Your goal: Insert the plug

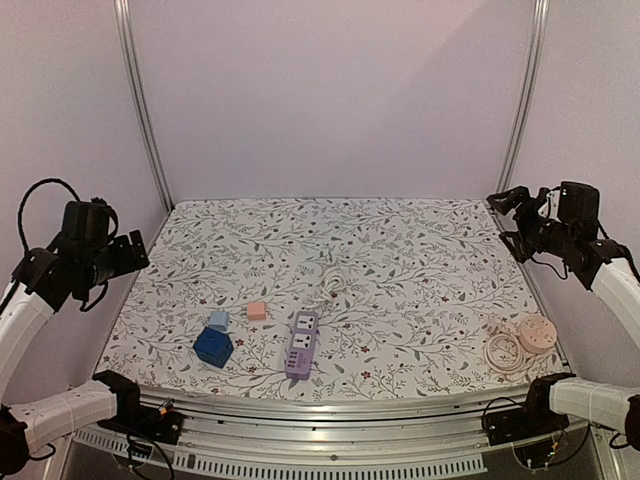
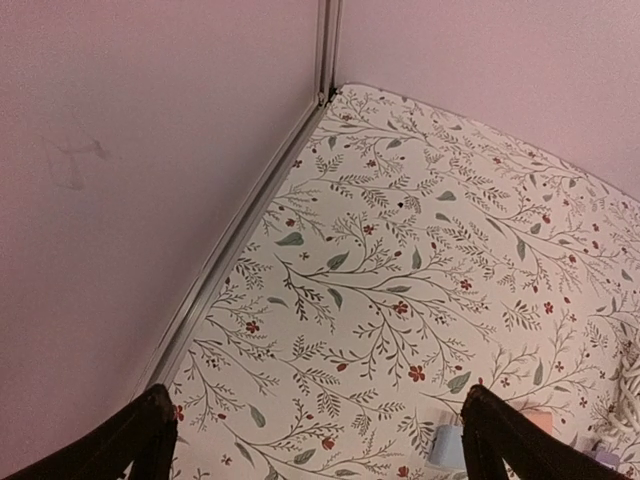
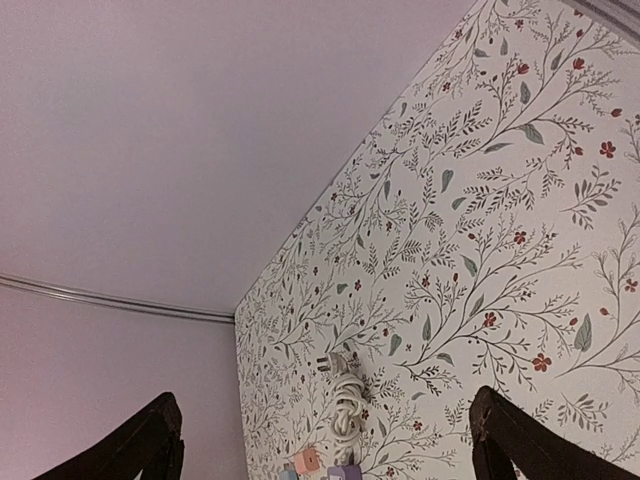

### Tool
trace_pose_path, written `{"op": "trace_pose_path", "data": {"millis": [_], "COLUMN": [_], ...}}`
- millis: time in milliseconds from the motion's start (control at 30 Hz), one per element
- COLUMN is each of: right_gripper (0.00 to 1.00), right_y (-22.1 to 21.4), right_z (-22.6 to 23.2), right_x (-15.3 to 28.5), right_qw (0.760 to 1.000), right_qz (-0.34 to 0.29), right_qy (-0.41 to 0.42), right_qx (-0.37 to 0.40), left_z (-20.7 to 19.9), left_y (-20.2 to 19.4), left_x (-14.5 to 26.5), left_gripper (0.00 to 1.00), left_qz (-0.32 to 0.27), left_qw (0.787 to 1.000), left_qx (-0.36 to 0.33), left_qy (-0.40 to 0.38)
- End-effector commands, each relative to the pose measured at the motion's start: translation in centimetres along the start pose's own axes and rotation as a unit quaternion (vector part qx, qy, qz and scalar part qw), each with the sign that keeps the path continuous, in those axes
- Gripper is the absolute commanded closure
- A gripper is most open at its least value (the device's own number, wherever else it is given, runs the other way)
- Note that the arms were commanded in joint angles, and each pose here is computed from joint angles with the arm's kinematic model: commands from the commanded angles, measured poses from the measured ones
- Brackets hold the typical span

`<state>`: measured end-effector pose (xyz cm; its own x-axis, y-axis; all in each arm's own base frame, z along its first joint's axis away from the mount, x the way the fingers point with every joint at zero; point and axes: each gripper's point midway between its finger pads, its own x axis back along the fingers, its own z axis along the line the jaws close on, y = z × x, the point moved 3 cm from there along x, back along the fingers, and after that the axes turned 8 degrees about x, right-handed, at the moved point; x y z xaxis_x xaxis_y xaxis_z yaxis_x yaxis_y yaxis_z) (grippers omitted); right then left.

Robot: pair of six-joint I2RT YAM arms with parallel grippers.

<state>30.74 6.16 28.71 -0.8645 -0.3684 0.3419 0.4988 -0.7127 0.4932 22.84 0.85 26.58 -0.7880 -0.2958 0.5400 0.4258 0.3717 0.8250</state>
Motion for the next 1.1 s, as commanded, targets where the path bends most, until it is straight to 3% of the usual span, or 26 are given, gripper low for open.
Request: {"op": "trace_pose_path", "data": {"millis": [0,333,567,1067], "right_gripper": [0.01,0.01,0.01,0.01], "right_y": [-0.7,-2.4,-3.2,-4.1], "right_z": [-0.7,-2.6,-3.4,-2.8], "right_x": [-0.1,-0.2,0.3,-0.9], "right_qw": [0.999,0.993,0.992,0.994], "right_qz": [0.026,0.062,0.07,0.096], "right_qy": [-0.018,-0.057,-0.072,-0.044], "right_qx": [-0.043,-0.083,-0.081,-0.024], "left_z": [0.7,-0.3,-3.2,-9.0], "left_y": [-0.2,-0.7,-1.6,-4.9], "left_x": [0.4,0.4,0.4,0.9], "left_gripper": [0.0,0.0,0.01,0.01], "left_qz": [0.013,0.029,0.092,0.237], "left_qw": [1.0,0.999,0.992,0.947], "left_qx": [0.006,-0.008,-0.03,-0.106], "left_qy": [0.008,-0.017,-0.083,-0.19]}}
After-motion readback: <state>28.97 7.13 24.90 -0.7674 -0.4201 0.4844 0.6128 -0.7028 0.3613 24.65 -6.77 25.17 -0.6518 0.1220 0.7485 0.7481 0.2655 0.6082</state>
